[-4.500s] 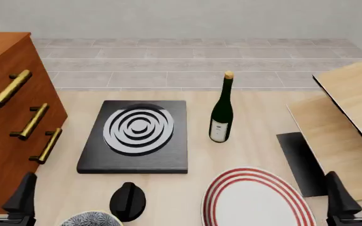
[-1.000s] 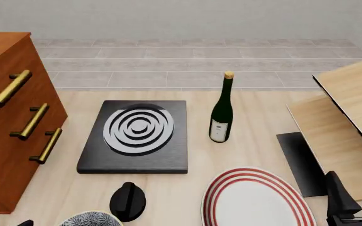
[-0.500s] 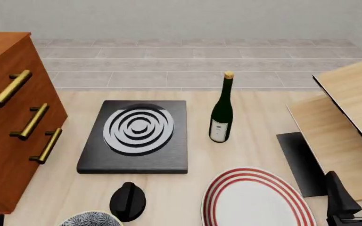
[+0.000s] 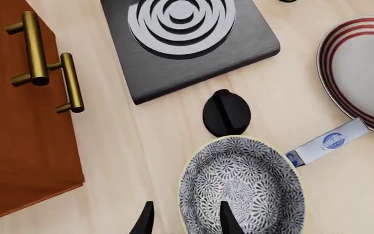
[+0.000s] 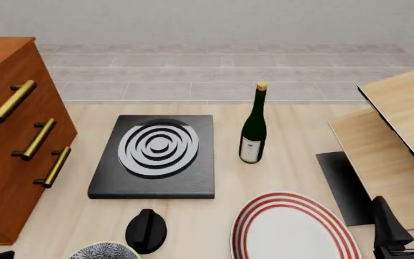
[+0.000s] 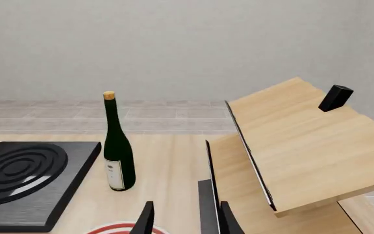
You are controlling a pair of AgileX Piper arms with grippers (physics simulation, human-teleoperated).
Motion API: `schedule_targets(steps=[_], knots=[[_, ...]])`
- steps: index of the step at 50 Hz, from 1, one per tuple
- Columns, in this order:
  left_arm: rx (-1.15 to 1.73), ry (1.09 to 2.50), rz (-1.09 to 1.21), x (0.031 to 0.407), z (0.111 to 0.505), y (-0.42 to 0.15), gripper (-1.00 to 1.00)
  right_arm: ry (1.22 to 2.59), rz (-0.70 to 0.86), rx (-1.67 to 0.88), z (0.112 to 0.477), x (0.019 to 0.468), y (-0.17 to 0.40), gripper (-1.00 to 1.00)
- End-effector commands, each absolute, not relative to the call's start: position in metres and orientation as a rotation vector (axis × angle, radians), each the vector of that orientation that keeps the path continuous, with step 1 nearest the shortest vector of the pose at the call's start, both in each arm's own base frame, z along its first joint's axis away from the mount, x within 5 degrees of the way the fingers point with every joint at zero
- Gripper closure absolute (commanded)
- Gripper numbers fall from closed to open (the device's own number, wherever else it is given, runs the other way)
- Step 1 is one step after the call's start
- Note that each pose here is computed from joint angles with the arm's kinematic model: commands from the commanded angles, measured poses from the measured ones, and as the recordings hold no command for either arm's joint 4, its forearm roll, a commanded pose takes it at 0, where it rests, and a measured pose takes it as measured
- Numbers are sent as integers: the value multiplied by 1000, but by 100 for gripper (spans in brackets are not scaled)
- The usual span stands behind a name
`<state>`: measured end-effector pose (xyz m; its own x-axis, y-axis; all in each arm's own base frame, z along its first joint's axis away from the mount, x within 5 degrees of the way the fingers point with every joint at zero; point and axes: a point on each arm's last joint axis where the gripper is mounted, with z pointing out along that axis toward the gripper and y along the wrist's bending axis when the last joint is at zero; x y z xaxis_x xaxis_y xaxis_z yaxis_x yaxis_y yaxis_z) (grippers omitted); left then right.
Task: Put the bowl on the top of the cabinet.
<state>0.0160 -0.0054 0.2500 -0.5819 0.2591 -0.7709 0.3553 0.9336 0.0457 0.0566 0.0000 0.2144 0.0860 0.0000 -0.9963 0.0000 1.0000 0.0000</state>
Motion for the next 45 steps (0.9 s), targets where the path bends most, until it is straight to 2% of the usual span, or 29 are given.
schedule_targets(steps=[1, 45], knots=[[447, 2243, -127, 19, 237, -6, -100, 1485, 0, 0, 214, 57, 0, -100], [432, 2310, -95, 32, 198, -9, -100, 1485, 0, 0, 214, 57, 0, -100]])
